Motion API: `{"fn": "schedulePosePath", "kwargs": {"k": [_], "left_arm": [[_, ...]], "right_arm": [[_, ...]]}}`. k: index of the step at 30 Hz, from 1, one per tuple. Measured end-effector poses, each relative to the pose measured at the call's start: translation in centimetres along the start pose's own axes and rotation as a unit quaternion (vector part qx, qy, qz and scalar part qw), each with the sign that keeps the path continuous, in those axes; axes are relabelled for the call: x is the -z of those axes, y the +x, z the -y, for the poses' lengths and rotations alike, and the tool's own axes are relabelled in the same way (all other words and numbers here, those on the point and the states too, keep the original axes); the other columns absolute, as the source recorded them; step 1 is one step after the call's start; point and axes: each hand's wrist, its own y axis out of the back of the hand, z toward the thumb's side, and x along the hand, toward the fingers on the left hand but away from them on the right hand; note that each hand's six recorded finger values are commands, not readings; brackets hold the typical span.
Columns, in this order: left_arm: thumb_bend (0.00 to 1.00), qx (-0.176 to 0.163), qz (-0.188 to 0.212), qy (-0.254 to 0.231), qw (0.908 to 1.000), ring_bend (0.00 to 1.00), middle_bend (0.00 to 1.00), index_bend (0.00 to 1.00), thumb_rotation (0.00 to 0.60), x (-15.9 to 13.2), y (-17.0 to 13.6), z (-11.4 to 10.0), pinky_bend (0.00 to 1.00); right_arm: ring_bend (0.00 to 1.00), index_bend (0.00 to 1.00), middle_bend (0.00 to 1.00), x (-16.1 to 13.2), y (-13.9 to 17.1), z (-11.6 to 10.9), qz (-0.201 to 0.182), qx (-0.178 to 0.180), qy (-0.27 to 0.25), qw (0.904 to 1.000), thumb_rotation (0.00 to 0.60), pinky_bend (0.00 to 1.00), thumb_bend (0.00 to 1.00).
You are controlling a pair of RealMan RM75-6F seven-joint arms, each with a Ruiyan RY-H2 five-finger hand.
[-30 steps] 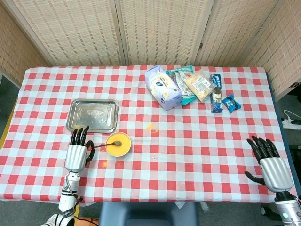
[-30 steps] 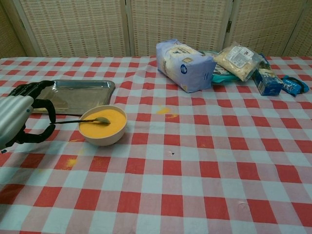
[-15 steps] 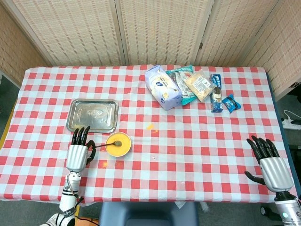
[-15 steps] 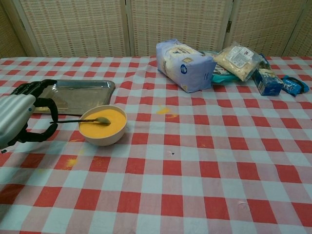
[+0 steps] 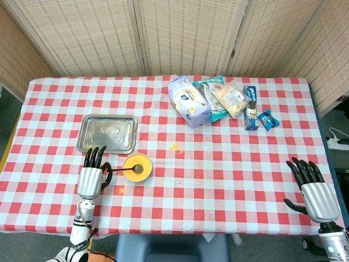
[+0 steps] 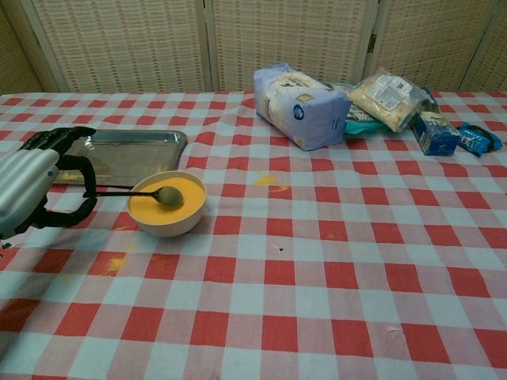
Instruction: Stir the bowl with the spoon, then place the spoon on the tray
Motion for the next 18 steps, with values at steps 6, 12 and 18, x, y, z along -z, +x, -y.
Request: {"fn": "schedulePosePath", "kwargs": {"k": [6,12,18], "left_arm": [[0.49,0.003,-0.003,-0.008,1.0000,0.00,0.11,0.70,0.600,0.00,-0.02,0.00,0.03],[0.55,0.011,-0.001,-0.012,0.9999,0.00,0.12,0.71,0.600,0.13,0.02,-0.06,0.03],[0.77,0.035,0.007,-0.028,0.9990,0.00,0.19,0.77,0.600,0.39,-0.24,-0.37,0.03]], "right_arm": [[0.00,0.00,0.00,-0.01,0.01,0.01,0.000,0.000,0.000,1.0000,0.600,0.00,0.06],[0.00,0.00,0.00,-0.04,0.01,0.03,-0.001,-0.001,0.000,1.0000,0.600,0.00,0.06],[0.00,0.00,0.00,-0.07,0.05,0.03,-0.003,-0.002,-0.001,1.0000,0.600,0.00,0.06]]}}
